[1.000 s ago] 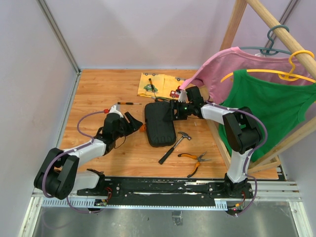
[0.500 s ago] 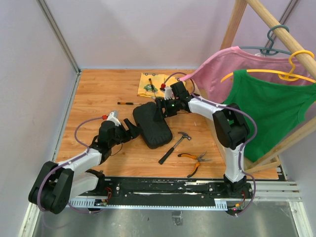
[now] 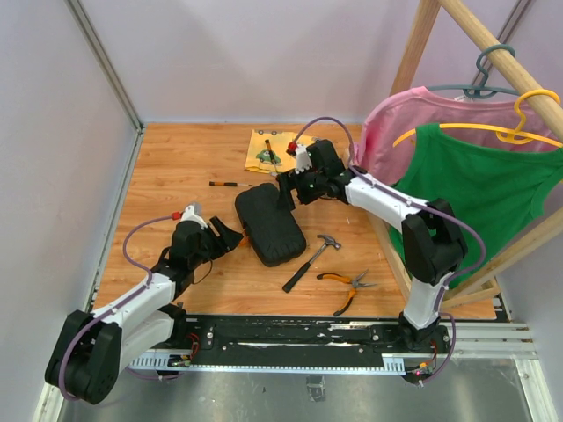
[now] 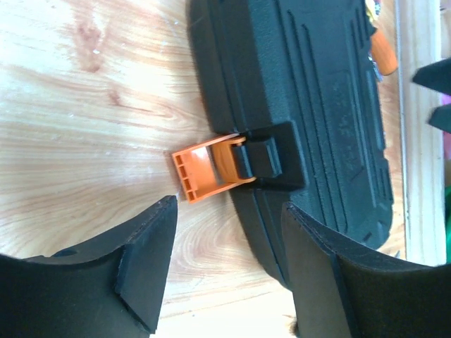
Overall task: Sort the tools into containers
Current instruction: Open the storage box at the center of the board.
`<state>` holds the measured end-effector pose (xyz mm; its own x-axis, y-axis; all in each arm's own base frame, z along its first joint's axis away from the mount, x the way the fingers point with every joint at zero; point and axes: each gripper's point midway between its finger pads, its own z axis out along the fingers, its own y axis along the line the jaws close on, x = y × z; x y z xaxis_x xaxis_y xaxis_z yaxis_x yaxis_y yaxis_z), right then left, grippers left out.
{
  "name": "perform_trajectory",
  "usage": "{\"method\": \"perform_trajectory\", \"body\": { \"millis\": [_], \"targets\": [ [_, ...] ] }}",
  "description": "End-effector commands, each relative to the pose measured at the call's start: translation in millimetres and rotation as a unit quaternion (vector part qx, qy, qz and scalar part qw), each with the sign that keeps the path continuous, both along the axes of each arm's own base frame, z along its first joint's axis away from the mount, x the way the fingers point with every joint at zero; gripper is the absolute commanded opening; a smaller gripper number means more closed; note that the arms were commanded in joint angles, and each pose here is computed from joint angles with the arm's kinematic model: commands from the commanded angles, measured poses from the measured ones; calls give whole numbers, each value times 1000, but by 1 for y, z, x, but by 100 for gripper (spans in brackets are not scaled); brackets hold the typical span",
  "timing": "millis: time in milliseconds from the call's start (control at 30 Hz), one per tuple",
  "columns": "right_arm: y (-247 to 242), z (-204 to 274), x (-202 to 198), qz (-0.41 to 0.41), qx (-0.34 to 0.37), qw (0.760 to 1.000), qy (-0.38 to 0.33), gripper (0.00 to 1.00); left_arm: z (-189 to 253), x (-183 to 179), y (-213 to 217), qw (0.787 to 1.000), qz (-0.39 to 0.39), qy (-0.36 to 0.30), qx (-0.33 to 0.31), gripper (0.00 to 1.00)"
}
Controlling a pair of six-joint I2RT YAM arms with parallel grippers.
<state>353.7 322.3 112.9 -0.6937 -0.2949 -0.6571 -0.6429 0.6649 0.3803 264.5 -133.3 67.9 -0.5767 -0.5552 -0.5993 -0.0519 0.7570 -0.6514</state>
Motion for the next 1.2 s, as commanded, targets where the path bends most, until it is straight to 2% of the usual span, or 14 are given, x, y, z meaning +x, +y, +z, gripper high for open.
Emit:
{"method": "perform_trajectory", "body": {
  "millis": [0,67,133,200,367,533,700,867,1167],
  "targets": [
    [-2,6,-11,7,-58,997,-59,86,-16,-3,16,999,31,24,29,64],
    [0,5,-16,9,-88,993,-81,88,-20,-4,19,998,38,31,36,63],
    [4,5,-22,14,-113,988,-103,95,-24,-4,23,997,47,39,42,63],
    [9,7,-28,19,-135,982,-127,99,-28,-5,26,996,54,47,49,66],
    [27,8,-45,41,-186,966,-174,99,-34,-3,27,995,61,63,54,71],
    [41,-1,-54,59,-198,963,-173,99,-37,3,23,994,61,78,53,76],
    [52,-5,-60,74,-203,961,-171,99,-42,7,21,992,59,96,56,76],
    [55,-8,-63,77,-216,957,-177,99,-49,3,28,987,77,119,69,73],
    [60,-13,-67,85,-213,959,-167,99,-61,-15,26,986,70,143,56,60]
  ]
}}
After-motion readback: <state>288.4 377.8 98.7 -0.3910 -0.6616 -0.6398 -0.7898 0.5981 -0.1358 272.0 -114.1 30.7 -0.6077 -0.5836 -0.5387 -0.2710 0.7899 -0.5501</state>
